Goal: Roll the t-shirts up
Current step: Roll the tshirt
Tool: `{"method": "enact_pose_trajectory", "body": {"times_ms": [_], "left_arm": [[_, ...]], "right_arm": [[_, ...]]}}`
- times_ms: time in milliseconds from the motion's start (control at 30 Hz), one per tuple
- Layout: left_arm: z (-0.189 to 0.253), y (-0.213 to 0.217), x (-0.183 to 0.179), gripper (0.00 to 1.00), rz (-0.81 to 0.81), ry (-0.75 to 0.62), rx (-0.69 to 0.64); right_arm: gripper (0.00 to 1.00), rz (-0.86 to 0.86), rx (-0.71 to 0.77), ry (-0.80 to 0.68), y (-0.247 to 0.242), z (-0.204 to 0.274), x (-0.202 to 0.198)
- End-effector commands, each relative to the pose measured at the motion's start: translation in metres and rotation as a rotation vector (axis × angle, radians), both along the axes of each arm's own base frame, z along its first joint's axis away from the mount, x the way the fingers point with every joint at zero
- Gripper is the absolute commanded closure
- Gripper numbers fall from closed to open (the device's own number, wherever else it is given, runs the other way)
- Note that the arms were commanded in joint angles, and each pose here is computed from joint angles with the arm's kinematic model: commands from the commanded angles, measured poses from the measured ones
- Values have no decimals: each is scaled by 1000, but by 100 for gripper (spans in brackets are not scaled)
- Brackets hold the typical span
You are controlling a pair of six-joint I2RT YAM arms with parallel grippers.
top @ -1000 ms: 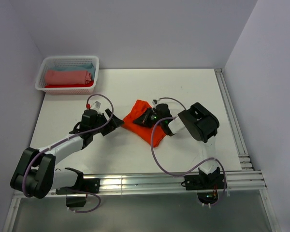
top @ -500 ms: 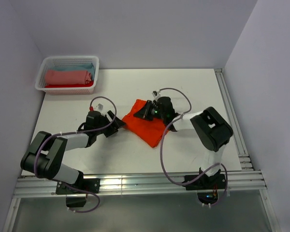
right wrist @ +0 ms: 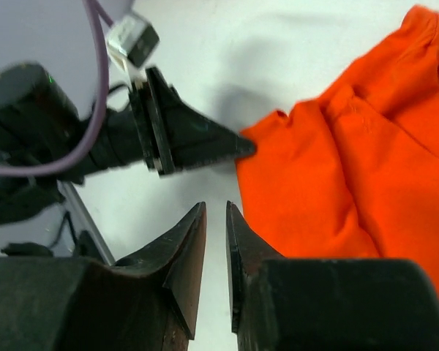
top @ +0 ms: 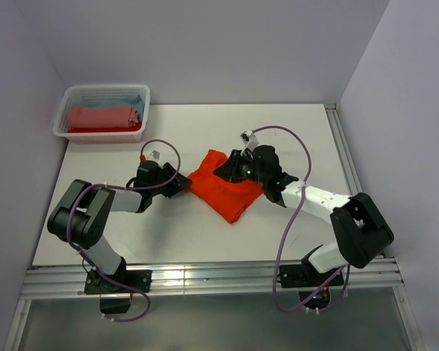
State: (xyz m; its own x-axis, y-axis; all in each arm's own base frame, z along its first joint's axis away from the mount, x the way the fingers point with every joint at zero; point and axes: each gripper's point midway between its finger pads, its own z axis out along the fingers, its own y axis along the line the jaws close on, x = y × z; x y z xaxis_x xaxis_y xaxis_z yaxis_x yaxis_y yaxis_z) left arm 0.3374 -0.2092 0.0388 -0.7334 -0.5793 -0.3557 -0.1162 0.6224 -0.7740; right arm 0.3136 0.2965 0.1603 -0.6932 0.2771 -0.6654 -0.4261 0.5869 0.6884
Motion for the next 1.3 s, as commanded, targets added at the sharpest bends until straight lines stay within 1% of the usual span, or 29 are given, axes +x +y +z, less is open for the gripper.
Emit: {"method": "enact_pose_trajectory", "body": {"times_ms": [0, 33, 67, 100, 133, 167, 200, 233, 267, 300, 333, 367, 400, 467, 500, 600, 633, 700, 767, 833, 867, 900, 933, 1067, 1100, 1267], "left_arm": [[-1, 2, 14, 53, 18, -7, 40], [1, 4, 18, 57, 26, -17, 60], [2, 4, 20, 61, 28, -18, 72], [2, 5, 20, 68, 29, -11, 84], [4, 5, 22, 71, 22, -8, 99], [4, 4, 22, 79, 15, -3, 106], [9, 2, 27, 82, 12, -9, 109], [6, 2, 23, 88, -2, 16, 120], [7, 1, 25, 96, -7, 21, 124], [12, -1, 29, 98, -12, 15, 121], [10, -1, 25, 100, -27, 37, 129], [12, -2, 26, 100, -34, 39, 130], [19, -5, 30, 100, -45, 27, 130], [22, -6, 28, 100, -63, 44, 136], [27, -8, 30, 100, -74, 36, 133], [35, -10, 29, 100, -91, 45, 132], [36, -11, 28, 100, -97, 48, 130], [40, -13, 28, 100, -114, 56, 127], [40, -14, 28, 100, -122, 64, 126], [41, -16, 28, 99, -135, 76, 125], [40, -17, 29, 100, -138, 77, 123], [43, -18, 32, 100, -138, 70, 121], [38, -16, 28, 100, -138, 100, 131], [43, -17, 31, 100, -149, 104, 120], [43, -18, 31, 100, -154, 106, 120], [43, -18, 32, 100, -172, 120, 107]], "right_arm": [[75, 44, -146, -60, -13, -13, -17], [75, 61, -176, -49, -15, -19, -23], [72, 75, -209, -75, -16, -19, -26], [70, 76, -239, -83, -17, -22, -28], [67, 76, -265, -97, -17, -19, -28], [63, 72, -351, -106, -20, -29, -33], [62, 66, -385, -124, -18, -26, -32], [61, 73, -433, -117, -18, -33, -37], [57, 77, -489, -148, -13, -37, -41], [53, 73, -507, -166, -9, -34, -41], [48, 96, -547, -170, -8, -39, -46], [35, 87, -578, -184, -8, -40, -46], [28, 61, -624, -212, -5, -39, -45], [18, 67, -684, -229, -3, -42, -49], [16, 34, -721, -249, -1, -39, -46], [14, -10, -786, -267, 3, -34, -41], [14, -29, -851, -279, 2, -42, -39], [14, -44, -890, -300, 10, -40, -35], [14, -54, -988, -312, 10, -55, -33], [14, -56, -1025, -336, 17, -56, -30], [14, -42, -1059, -333, 19, -68, -31], [14, -41, -1061, -336, 23, -68, -29], [14, -33, -1072, -339, 25, -73, -29], [13, -37, -1153, -358, 26, -88, -24], [13, -52, -1189, -369, 26, -92, -21], [13, -88, -1264, -391, 24, -98, -12]]}}
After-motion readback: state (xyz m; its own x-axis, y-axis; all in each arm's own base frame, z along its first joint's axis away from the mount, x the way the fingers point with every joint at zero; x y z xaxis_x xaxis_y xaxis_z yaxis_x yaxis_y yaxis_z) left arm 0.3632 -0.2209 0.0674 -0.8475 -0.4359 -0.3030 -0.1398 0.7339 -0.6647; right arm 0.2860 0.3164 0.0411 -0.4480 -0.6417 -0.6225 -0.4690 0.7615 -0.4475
